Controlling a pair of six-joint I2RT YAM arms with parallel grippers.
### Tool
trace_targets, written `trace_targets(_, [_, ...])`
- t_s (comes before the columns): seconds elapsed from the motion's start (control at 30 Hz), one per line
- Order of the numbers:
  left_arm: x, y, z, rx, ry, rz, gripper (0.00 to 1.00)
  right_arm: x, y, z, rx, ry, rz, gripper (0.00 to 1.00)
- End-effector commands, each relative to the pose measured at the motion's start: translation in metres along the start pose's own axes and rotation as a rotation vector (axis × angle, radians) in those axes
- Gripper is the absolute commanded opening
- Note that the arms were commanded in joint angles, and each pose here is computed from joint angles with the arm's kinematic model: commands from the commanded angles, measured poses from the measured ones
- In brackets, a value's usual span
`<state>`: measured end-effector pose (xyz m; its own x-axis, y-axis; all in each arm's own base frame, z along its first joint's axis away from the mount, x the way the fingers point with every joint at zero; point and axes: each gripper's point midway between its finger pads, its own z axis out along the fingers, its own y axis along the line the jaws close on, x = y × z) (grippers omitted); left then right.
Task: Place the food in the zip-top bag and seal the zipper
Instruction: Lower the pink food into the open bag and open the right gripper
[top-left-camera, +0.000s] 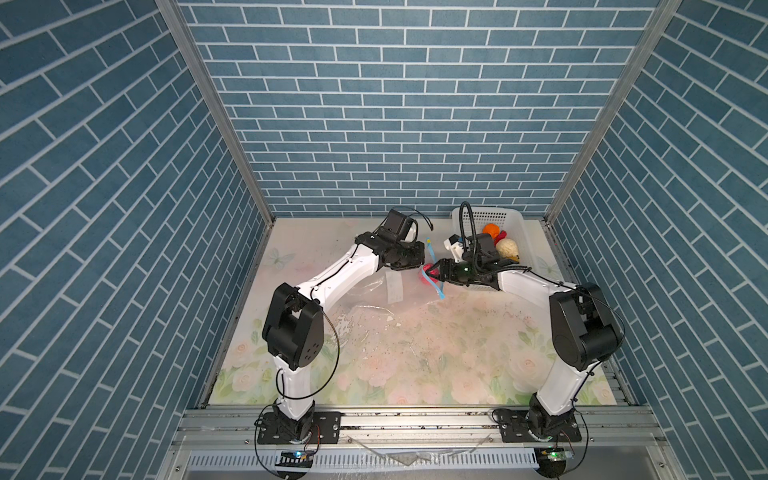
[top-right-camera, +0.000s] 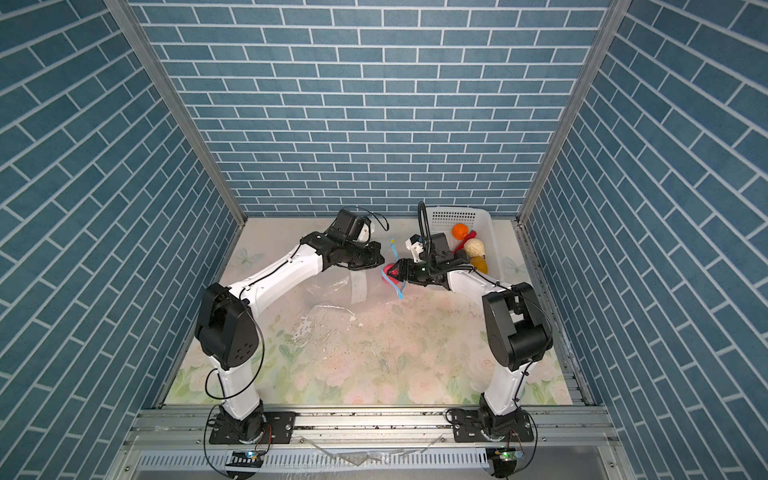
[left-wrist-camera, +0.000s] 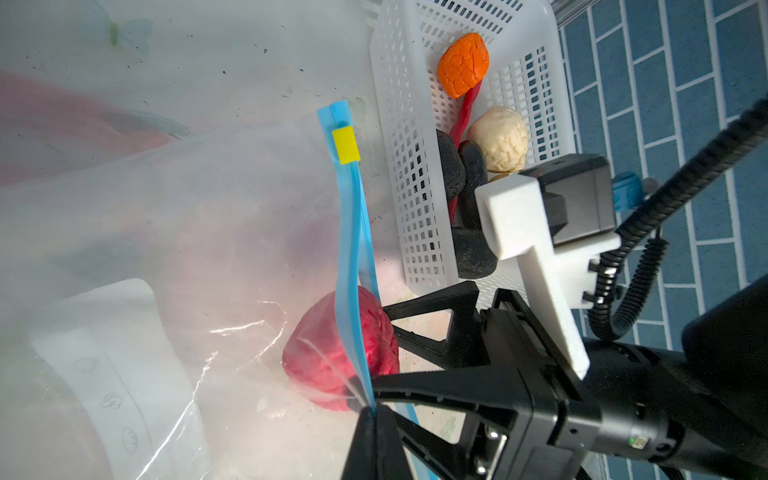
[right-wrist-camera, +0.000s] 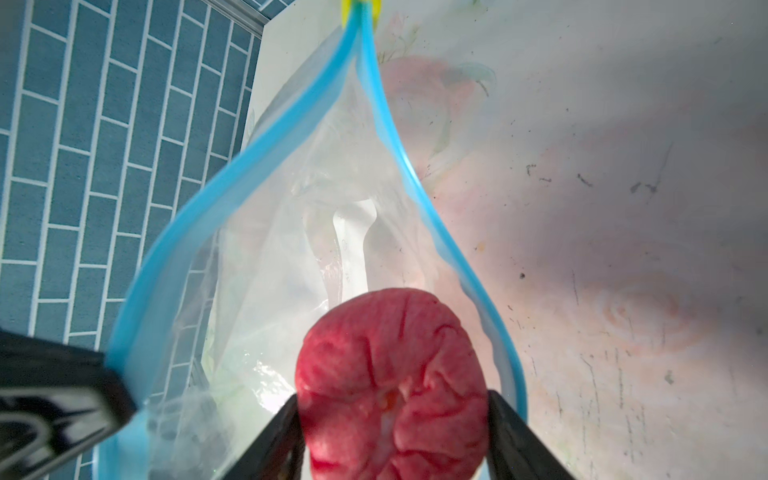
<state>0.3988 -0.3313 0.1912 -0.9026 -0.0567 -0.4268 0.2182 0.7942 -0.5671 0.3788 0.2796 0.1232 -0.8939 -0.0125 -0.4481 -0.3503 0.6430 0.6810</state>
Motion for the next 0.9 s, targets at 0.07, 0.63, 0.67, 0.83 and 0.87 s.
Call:
trace_targets(0.07, [0.001, -0.009, -0.008, 0.022, -0.012, 0.011, 0.01, 0.011, -0.009, 0.005, 0.029, 0.031, -0.002, 0.73])
trace_targets(0.63, [0.002, -0.008, -0.009, 0.024, -0.013, 0.012, 0.01, 0.009, -0.006, 0.003, 0.034, 0.035, -0.001, 0.74])
trace_targets(0.67, [0.003, -0.009, -0.010, 0.024, -0.014, 0.015, 0.01, 0.009, -0.005, 0.003, 0.033, 0.037, 0.003, 0.73])
trace_targets(0.83, [0.003, -0.003, -0.011, -0.005, -0.014, 0.024, 0.02, 0.004, -0.001, 0.001, 0.035, 0.041, 0.007, 0.71])
trace_targets(0.87, [0.004, -0.002, -0.011, -0.005, -0.013, 0.025, 0.01, 0.002, 0.001, -0.001, 0.036, 0.040, 0.001, 0.71])
